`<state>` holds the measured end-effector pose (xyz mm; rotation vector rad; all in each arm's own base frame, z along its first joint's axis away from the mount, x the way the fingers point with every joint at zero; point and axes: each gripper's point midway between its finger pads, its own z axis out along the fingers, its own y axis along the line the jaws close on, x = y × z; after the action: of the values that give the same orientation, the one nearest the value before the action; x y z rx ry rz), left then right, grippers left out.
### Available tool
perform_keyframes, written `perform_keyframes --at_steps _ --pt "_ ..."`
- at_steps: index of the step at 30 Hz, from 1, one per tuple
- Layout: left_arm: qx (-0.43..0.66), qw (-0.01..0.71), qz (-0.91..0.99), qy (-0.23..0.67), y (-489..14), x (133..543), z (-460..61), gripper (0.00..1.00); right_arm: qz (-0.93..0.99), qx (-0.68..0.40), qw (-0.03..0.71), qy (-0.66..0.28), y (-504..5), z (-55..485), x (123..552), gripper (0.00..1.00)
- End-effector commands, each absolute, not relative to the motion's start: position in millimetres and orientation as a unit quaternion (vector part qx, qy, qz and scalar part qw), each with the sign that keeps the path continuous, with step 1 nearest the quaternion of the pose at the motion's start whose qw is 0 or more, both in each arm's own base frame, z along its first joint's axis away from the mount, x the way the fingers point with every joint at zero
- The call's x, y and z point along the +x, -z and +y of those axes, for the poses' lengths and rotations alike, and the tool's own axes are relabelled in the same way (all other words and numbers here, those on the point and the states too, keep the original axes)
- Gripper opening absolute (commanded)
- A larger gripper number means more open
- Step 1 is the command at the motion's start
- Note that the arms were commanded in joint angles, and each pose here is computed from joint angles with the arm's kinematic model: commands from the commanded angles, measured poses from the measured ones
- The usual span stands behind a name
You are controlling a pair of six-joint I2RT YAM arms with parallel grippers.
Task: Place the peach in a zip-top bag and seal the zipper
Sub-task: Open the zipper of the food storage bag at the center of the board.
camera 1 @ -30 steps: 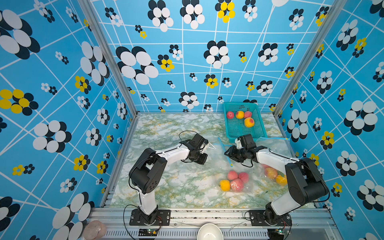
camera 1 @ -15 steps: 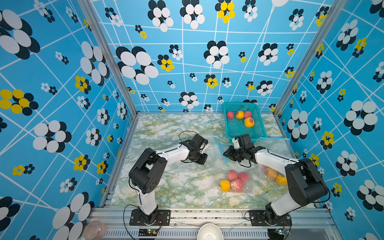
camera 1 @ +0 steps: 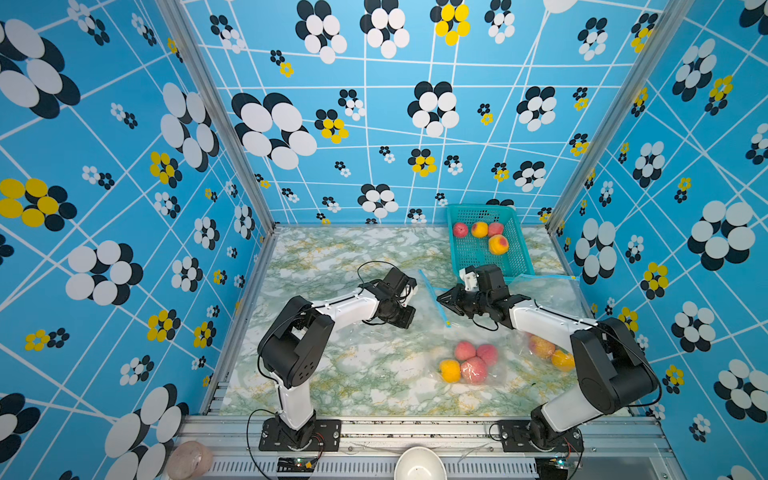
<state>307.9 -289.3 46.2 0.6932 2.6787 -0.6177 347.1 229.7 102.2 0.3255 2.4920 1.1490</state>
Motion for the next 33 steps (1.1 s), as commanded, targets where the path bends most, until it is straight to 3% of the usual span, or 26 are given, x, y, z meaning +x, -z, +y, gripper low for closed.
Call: perform_keyframes --at_steps 1,6,11,14,26,29,33 --pt "0.236 0.154 0.936 0.213 -46.2 305.3 -287.3 0.10 0.900 0.122 0.192 -0.371 -89.4 219.1 342.2 0.35" --pt "0.242 0.154 0.934 0.213 -49.8 304.2 -287.0 0.06 0.923 0.108 0.197 -0.314 -66.8 206.2 346.4 0.47" --pt "0.241 0.146 0.934 0.218 -44.7 300.6 -288.2 0.03 0.918 0.097 0.182 -0.338 -52.8 221.0 353.8 0.48" --pt "0.240 0.143 0.935 0.217 -41.7 299.0 -288.0 0.02 0.912 0.092 0.179 -0.357 -51.3 231.6 355.6 0.46" --pt "0.243 0.138 0.936 0.213 -36.4 300.1 -288.2 0.01 0.888 0.106 0.189 -0.405 -59.7 243.8 359.1 0.21" --pt "0.243 0.136 0.937 0.213 -35.7 300.8 -288.6 0.01 0.888 0.104 0.186 -0.408 -60.3 246.0 360.1 0.21" --pt "0.238 0.145 0.935 0.218 -46.7 303.0 -290.5 0.02 0.898 0.101 0.191 -0.384 -54.7 240.9 363.3 0.28"
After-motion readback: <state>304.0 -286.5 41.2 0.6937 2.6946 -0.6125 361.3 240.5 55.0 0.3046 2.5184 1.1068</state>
